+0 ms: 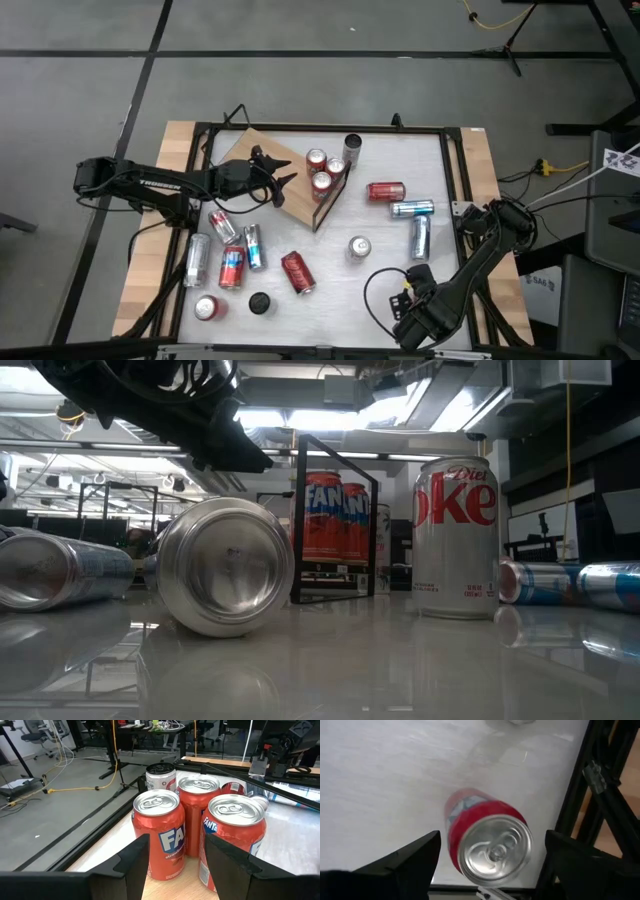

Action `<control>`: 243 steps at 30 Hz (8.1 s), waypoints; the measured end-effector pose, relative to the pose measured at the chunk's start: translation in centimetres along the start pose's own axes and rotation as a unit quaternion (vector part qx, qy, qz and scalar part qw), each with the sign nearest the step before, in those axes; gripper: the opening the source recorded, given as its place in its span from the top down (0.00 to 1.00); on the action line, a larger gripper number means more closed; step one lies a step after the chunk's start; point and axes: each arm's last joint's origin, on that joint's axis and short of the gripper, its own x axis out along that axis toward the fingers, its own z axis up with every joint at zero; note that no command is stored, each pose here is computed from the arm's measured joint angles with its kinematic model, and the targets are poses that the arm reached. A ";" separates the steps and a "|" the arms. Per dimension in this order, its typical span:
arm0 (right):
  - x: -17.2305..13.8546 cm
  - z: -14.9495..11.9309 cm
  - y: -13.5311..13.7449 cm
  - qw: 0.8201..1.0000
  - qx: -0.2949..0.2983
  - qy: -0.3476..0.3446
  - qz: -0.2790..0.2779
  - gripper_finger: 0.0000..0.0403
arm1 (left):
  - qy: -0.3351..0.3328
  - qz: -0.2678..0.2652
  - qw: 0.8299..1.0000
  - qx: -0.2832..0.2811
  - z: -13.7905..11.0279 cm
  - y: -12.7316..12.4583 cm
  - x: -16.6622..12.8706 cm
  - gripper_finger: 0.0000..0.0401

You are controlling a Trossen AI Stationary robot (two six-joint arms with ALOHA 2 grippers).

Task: Pick and place cans onto a shelf
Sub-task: Put the bottom right red soda can on the shelf aligned with the other red soda can

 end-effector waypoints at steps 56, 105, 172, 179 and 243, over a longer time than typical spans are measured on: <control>2.9 0.1 0.6 0.998 -0.054 -0.019 0.016 0.16 | 0.001 -0.002 1.000 0.009 0.0 0.0 0.0 0.55; 2.5 6.4 4.3 0.953 -0.287 -0.087 0.039 0.30 | 0.001 -0.002 1.000 0.004 0.0 0.0 0.0 0.55; 2.7 3.5 2.9 0.941 -0.331 -0.063 0.029 0.04 | 0.001 -0.002 1.000 0.005 0.0 0.0 0.0 0.55; 2.7 3.5 2.9 0.941 -0.330 -0.070 0.032 0.04 | 0.001 -0.002 1.000 0.005 0.0 0.0 0.0 0.55; -16.2 32.6 4.3 0.535 -0.701 -0.434 0.185 0.23 | -0.069 0.148 0.986 0.029 3.1 2.5 -4.5 0.55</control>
